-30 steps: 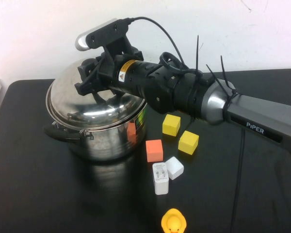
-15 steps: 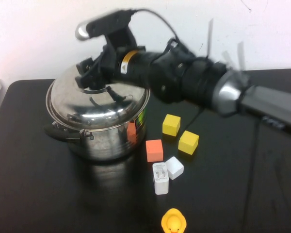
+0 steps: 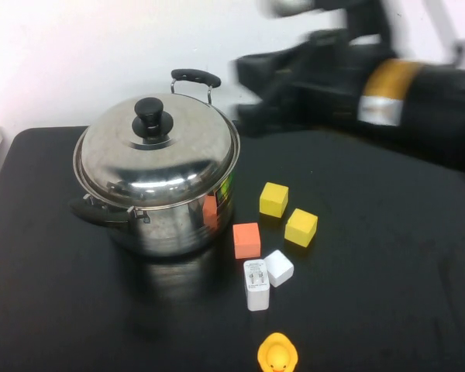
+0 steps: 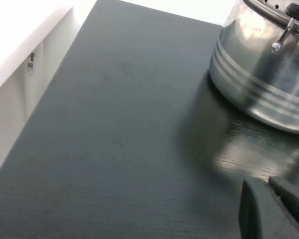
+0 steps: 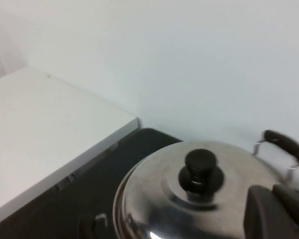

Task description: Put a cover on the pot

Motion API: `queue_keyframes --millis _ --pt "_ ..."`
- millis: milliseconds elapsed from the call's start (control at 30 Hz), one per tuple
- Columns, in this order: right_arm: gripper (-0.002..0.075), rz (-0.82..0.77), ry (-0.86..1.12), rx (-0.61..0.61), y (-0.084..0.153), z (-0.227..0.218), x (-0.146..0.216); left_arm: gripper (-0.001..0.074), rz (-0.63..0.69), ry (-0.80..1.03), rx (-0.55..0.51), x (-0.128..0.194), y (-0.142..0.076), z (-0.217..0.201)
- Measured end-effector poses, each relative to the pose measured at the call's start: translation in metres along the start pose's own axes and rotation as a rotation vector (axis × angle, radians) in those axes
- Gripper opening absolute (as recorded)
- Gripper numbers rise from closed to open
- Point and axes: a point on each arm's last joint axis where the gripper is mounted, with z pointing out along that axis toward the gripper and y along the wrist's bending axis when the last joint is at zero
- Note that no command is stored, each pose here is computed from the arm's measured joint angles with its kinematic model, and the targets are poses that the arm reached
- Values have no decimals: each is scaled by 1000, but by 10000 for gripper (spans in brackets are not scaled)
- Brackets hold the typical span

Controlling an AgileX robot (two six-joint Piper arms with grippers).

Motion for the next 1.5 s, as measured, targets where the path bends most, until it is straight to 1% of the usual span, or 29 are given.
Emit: queue_keyframes --millis 167,300,367,500,700,867,1000,1133,1233,1333,1400,1500 --pt "0 -37 82 44 -4 -78 -1 -1 0 0 0 0 0 0" --pt "-1 -74 200 83 -10 -136 19 -1 0 0 0 0 0 0" --pt "-1 -84 213 89 -12 -160 31 -1 0 0 0 0 0 0" --pt "-2 -110 159 97 -16 -204 57 -1 2 0 0 0 0 0" --pt "-2 -157 98 110 -22 -239 102 -1 5 0 0 0 0 0" --pt "-2 -167 42 112 -25 -245 137 -1 3 0 0 0 0 0" --pt "-2 -143 -11 231 -36 -249 160 -1 3 0 0 0 0 0" --pt "-2 -103 -66 437 -50 -254 187 -1 3 0 0 0 0 0" --pt "-2 -66 -103 612 -60 -260 205 -1 3 0 0 0 0 0" --pt "-2 -33 -112 743 -66 -265 221 -1 3 0 0 0 0 0" --pt "-2 -13 -113 789 -67 -267 230 -1 3 0 0 0 0 0" --pt "-2 -4 -115 809 -68 -267 238 -1 3 0 0 0 0 0"
